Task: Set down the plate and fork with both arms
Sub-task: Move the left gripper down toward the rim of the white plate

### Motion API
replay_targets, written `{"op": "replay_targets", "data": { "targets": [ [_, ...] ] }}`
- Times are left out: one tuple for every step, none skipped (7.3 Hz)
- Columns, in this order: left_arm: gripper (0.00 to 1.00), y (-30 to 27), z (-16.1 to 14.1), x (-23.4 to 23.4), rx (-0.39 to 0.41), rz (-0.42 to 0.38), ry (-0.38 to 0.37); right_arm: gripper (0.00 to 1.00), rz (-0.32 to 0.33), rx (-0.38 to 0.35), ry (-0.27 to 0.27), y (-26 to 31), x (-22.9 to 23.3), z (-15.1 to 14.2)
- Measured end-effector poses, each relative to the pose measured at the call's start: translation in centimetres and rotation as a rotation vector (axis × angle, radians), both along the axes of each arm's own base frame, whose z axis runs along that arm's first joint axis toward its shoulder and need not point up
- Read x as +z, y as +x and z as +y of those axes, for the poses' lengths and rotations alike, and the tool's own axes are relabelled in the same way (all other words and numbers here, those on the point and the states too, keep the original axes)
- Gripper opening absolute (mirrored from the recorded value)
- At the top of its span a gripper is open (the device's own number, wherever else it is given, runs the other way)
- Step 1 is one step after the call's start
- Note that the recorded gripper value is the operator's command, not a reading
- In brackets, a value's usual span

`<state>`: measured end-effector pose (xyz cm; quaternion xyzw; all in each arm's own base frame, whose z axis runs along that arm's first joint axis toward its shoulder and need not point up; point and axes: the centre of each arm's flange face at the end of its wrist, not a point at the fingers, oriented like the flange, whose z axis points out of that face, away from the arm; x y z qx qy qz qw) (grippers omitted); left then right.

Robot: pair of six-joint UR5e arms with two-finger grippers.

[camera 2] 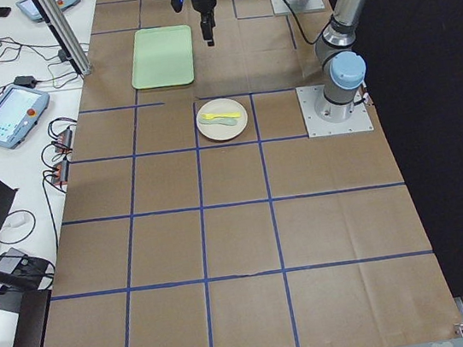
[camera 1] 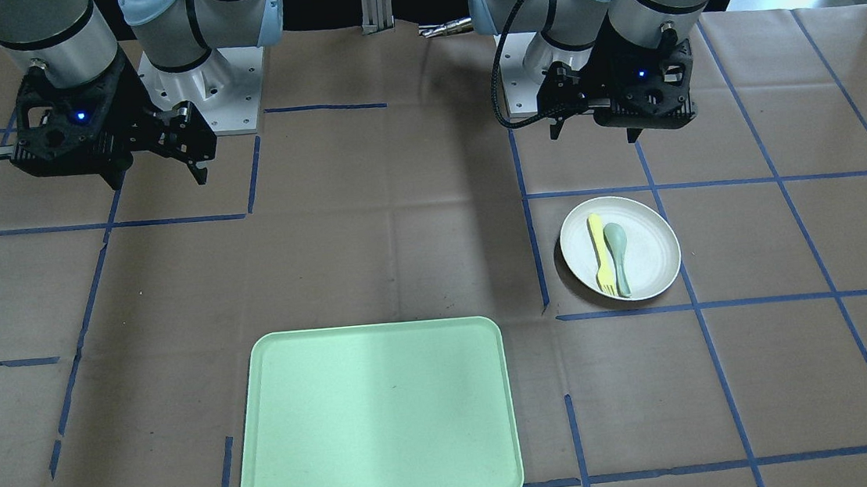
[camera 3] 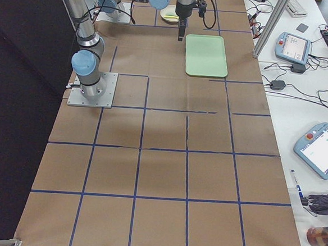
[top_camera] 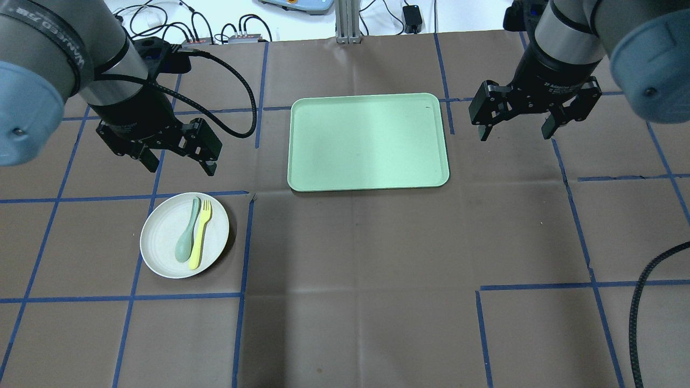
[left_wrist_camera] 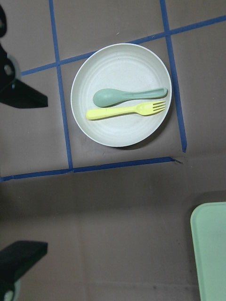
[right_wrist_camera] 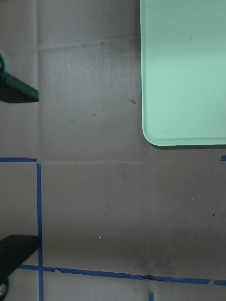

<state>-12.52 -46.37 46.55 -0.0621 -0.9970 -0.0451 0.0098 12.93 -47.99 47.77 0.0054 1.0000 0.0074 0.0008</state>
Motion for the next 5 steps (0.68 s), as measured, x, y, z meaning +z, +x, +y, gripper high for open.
{"op": "replay_targets", "data": {
  "targets": [
    [0.99, 0.0, -0.05, -0.06, 0.0, 0.0, 0.001, 1.0, 0.0, 0.0, 0.0, 0.0, 0.0, 0.0],
    [0.99, 0.0, -0.1, -0.13, 0.0, 0.0, 0.002, 1.0, 0.0, 0.0, 0.0, 0.0, 0.0, 0.0],
    [0.99, 0.0, -0.14, -0.2, -0.001, 0.0, 0.004, 1.0, 0.0, 0.0, 0.0, 0.01, -0.01, 0.01],
    [0.99, 0.01, -0.14, -0.27, -0.001, -0.001, 0.005, 1.0, 0.0, 0.0, 0.0, 0.01, -0.02, 0.01],
    [0.99, 0.04, -0.11, -0.32, -0.003, -0.003, 0.006, 1.0, 0.0, 0.0, -0.001, 0.01, -0.01, 0.0]
  ]
}}
